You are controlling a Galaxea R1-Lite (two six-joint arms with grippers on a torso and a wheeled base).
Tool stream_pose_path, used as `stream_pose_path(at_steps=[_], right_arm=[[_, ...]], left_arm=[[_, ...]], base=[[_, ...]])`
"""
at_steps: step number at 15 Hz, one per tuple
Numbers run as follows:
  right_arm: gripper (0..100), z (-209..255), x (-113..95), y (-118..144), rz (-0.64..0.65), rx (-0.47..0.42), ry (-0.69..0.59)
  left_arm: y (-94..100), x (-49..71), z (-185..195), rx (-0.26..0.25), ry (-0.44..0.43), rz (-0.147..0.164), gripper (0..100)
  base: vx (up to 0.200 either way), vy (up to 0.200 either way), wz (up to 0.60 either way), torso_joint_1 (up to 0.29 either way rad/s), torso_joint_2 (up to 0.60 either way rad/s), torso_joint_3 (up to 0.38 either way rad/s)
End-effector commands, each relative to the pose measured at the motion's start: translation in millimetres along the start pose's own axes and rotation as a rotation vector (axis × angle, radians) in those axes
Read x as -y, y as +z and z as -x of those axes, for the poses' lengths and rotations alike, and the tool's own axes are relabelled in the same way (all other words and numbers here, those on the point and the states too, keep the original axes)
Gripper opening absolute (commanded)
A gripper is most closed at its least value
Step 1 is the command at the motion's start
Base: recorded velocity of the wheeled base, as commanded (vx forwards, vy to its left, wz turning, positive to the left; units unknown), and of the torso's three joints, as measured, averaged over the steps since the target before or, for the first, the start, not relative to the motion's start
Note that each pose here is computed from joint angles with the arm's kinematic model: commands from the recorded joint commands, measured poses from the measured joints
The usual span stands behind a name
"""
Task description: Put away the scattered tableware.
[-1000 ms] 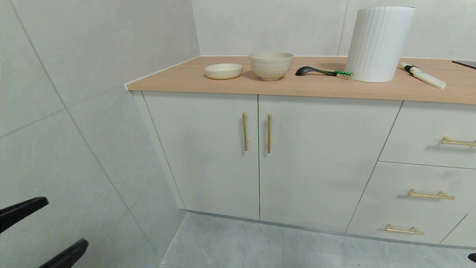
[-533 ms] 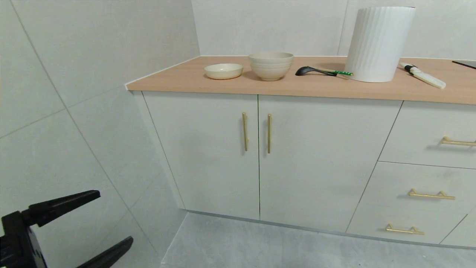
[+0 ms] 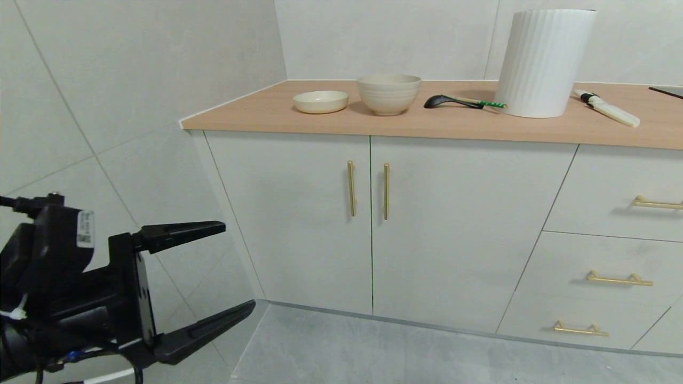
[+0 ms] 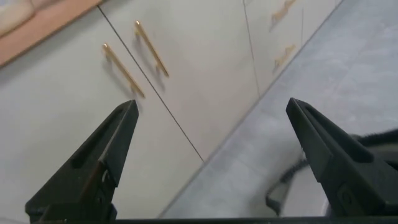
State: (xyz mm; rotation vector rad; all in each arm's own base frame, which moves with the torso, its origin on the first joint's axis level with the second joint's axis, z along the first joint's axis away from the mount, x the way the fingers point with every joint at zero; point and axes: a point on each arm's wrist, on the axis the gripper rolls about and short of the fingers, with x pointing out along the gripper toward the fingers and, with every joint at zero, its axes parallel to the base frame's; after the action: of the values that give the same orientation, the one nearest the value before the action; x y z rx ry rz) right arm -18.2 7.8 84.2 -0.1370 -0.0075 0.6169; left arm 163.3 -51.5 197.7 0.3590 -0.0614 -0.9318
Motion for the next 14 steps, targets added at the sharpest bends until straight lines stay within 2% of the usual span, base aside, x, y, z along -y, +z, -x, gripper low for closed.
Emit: stream_pose_path(at_steps=[1, 3, 4, 7, 8, 9, 10, 11, 12, 14], right_arm=[[100, 0.3, -0.1, -0.1, 0.0, 0.002, -0.001], [100, 0.3, -0.1, 0.1, 0.001, 0.004, 0.001], [100, 0.3, 0.2, 0.2, 0.0, 0.003, -0.013], [100, 0.3, 0.4, 0.3, 0.001, 0.004, -0.019], [100, 0.3, 0.4, 0.3, 0.001, 0.004, -0.019], [100, 0.2, 0.3, 0.3, -0.007, 0.004, -0.021], [100, 0.3, 0.4, 0.3, -0.013, 0.004, -0.019], [100, 0.3, 0.4, 0.3, -0.013, 0.004, -0.019], [100, 0.3, 0.4, 0.3, -0.013, 0.004, -0.019], [100, 0.3, 0.4, 0.3, -0.014, 0.004, -0.019]], left_arm=[[-13.1, -18.8, -28.2, -0.002, -0.045, 0.023, 100], [-15.0, -21.4, -32.4, 0.011, -0.058, 0.017, 100], [-28.4, -28.0, -46.2, 0.008, -0.079, 0.033, 100], [-43.9, -44.6, -72.6, 0.051, -0.104, 0.015, 100], [-45.7, -47.2, -77.1, 0.065, -0.13, 0.037, 100], [-45.9, -54.1, -86.1, 0.098, -0.186, 0.085, 100], [-47.2, -62.1, -95.5, 0.115, -0.185, 0.08, 100], [-46.9, -62.6, -96.0, 0.117, -0.184, 0.077, 100], [-52.5, -74.7, -111.7, 0.134, -0.174, 0.056, 100], [-64.3, -81.1, -123.3, 0.104, -0.129, 0.076, 100]], base=[[0.0, 0.0, 0.0, 0.0, 0.0, 0.0], [0.0, 0.0, 0.0, 0.0, 0.0, 0.0], [0.0, 0.0, 0.0, 0.0, 0.0, 0.0], [0.0, 0.0, 0.0, 0.0, 0.0, 0.0], [0.0, 0.0, 0.0, 0.0, 0.0, 0.0], [0.0, 0.0, 0.0, 0.0, 0.0, 0.0], [0.0, 0.0, 0.0, 0.0, 0.0, 0.0], [0.0, 0.0, 0.0, 0.0, 0.0, 0.0], [0.0, 0.0, 0.0, 0.0, 0.0, 0.0], [0.0, 0.0, 0.0, 0.0, 0.0, 0.0]])
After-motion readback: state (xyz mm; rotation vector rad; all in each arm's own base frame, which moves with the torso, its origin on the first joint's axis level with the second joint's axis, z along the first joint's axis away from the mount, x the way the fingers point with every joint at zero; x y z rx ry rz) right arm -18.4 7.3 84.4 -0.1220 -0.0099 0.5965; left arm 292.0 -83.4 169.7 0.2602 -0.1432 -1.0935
